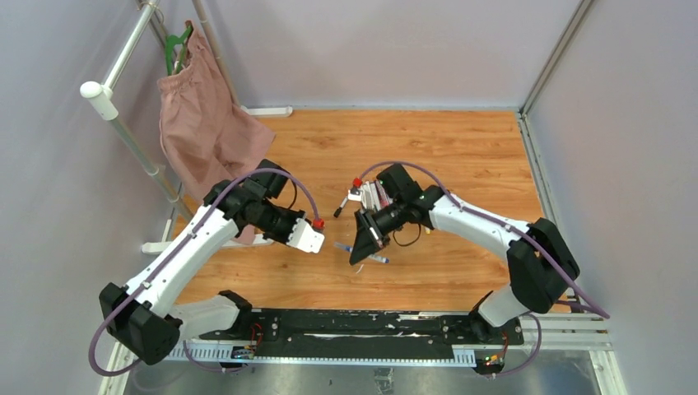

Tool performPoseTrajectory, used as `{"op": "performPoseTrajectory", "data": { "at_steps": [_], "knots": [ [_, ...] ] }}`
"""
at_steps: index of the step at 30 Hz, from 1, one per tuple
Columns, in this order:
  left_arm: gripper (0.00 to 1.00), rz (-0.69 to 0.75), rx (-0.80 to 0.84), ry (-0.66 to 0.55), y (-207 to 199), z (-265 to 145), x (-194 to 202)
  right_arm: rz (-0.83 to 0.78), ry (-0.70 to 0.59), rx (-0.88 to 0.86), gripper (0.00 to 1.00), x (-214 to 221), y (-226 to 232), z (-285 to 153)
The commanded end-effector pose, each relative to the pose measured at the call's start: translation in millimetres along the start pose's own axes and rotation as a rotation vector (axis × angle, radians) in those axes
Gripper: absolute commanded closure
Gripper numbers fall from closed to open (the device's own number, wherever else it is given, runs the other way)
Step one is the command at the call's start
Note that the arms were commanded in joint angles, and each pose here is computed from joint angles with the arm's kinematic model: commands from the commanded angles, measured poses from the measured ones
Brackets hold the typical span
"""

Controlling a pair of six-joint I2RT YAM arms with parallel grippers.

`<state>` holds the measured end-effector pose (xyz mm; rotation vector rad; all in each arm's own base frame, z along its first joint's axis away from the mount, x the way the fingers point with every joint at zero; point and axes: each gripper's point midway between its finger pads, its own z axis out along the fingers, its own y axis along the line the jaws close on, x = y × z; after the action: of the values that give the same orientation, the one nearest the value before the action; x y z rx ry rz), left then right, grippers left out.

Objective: Open the pen caps
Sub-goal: Place the pen at the center of the board.

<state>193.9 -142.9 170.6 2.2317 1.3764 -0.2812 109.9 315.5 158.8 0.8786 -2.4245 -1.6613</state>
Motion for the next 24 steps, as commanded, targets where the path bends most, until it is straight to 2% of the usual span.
{"op": "performPoseTrajectory", "data": {
  "at_steps": [1,3,4,6,7,9,12,20,24],
  "knots": [
    [0.63,-0.1,-0.092,-0.065,21.9,5.6,-21.3,-0.086,-0.044,0.06,1.0,-35.1,3.7,-23.9],
    [0.5,-0.166,-0.136,-0.047,37.4,5.0,-18.7,-0.076,-0.138,0.204,1.0,-64.0,-19.1,-47.7],
    [0.37,-0.225,-0.155,-0.037,43.7,5.8,-16.7,-0.062,-0.198,0.311,1.0,-81.3,-36.5,-64.4],
    [0.04,-0.307,-0.164,-0.012,51.8,8.7,-11.9,-0.013,-0.311,0.5,1.0,-114.1,-70.1,-102.9],
    [0.0,-0.354,-0.159,0.008,55.0,11.8,-7.9,0.018,-0.367,0.593,1.0,-128.9,-90.7,-125.9],
    [0.0,-0.455,-0.184,0.061,63.6,11.3,1.0,0.041,-0.447,0.753,1.0,-151.0,-120.8,-162.5],
    [0.0,-0.558,-0.245,0.148,72.5,3.6,19.5,0.059,-0.499,0.91,1.0,-175.4,-159.4,-199.9],
    [0.0,-0.683,-0.326,0.097,76.9,-14.4,31.2,0.136,-0.49,1.053,1.0,-226.1,-251.3,-221.0],
    [0.0,-0.692,-0.318,0.061,69.8,-15.0,24.6,0.166,-0.475,1.117,0.94,-231.4,-283.6,-221.8]
  ]
}}
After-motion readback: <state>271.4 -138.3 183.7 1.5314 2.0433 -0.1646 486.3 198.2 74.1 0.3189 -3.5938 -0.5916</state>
